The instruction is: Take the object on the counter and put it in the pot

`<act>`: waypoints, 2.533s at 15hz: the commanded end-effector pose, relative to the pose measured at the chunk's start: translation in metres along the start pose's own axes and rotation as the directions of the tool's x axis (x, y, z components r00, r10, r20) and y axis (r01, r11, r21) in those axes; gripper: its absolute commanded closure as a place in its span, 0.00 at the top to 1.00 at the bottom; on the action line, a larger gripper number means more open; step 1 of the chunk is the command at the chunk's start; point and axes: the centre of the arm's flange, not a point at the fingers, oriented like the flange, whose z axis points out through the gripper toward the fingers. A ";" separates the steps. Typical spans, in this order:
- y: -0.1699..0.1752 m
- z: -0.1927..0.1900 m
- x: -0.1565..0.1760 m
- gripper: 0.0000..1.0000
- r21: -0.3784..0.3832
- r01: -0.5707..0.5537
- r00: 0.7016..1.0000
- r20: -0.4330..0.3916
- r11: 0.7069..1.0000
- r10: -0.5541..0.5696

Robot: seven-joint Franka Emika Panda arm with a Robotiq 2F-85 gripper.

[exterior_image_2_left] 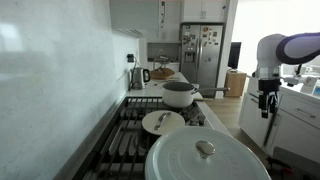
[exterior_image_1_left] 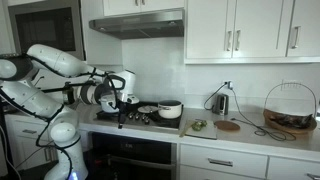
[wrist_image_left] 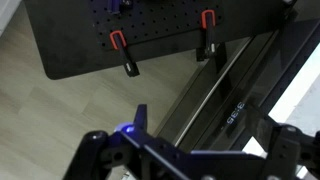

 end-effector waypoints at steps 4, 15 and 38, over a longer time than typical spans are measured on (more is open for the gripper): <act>-0.004 -0.002 0.005 1.00 0.002 -0.007 1.000 -0.020 1.000 0.007; -0.066 -0.071 0.086 1.00 0.035 -0.119 0.956 -0.267 0.992 0.124; -0.051 -0.208 0.282 1.00 0.103 -0.419 0.676 -0.627 0.902 0.386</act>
